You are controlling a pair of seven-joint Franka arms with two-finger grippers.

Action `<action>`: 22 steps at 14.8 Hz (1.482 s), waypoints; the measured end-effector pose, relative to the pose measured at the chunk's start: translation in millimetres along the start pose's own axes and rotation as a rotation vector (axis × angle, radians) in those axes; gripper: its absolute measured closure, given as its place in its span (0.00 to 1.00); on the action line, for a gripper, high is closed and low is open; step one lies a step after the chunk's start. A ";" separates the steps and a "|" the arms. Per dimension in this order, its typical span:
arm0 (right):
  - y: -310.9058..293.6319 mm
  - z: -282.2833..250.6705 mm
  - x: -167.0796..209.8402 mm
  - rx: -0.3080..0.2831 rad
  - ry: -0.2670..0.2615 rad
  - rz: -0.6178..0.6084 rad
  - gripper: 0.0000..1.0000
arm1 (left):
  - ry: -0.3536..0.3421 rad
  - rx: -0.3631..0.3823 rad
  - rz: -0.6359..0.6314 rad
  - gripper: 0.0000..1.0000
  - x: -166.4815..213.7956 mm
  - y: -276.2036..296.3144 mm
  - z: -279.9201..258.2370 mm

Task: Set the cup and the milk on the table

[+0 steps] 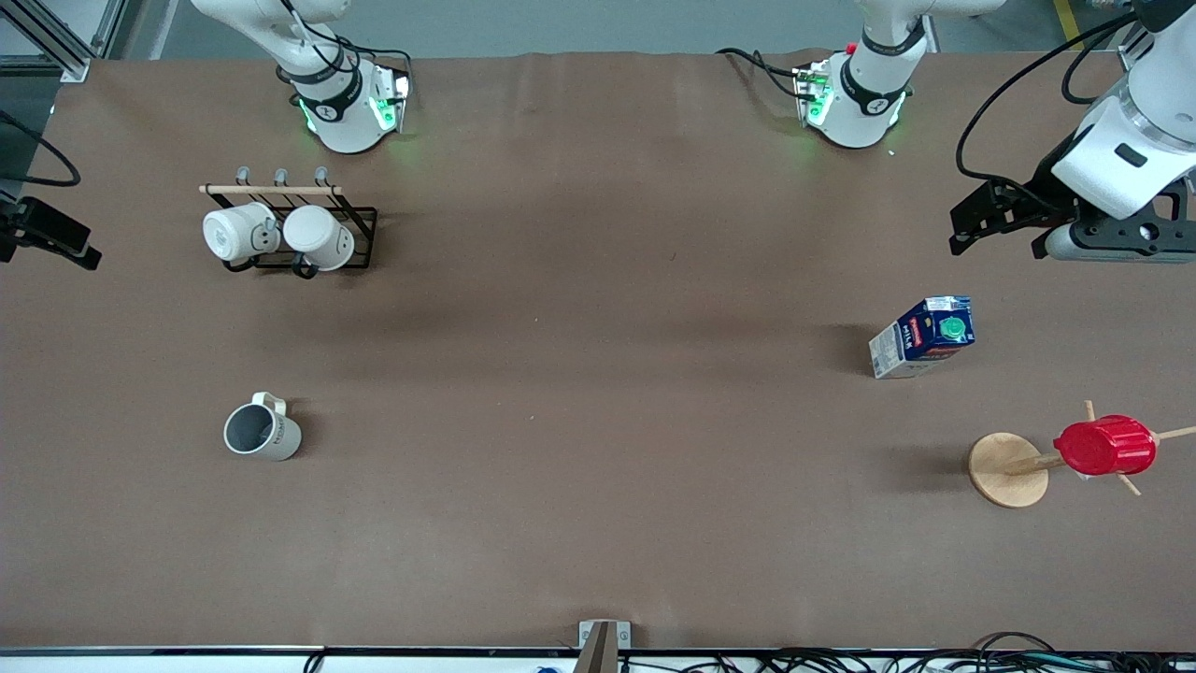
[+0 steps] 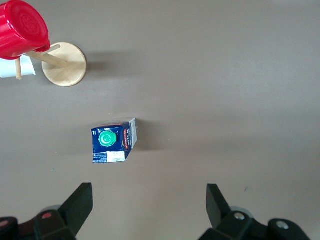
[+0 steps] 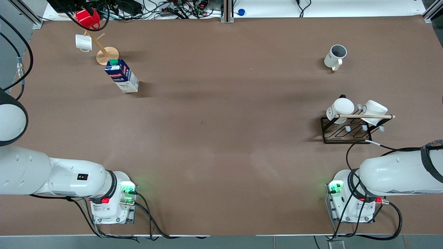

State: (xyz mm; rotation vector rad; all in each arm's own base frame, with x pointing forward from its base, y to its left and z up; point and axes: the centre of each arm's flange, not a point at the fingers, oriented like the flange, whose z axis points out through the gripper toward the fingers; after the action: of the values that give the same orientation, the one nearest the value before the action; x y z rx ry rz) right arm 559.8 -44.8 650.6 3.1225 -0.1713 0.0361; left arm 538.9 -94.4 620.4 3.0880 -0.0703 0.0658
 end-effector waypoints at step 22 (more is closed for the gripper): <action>10.6 259.7 111.3 -0.031 0.028 -0.155 0.00 | -0.057 0.007 -0.013 0.00 7.9 -51.2 94.7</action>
State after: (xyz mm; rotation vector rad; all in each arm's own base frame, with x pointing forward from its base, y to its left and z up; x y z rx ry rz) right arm 675.0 -71.4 393.8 3.0915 0.0706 0.0745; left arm 553.1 -48.7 523.7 3.0971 -0.0518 -0.0218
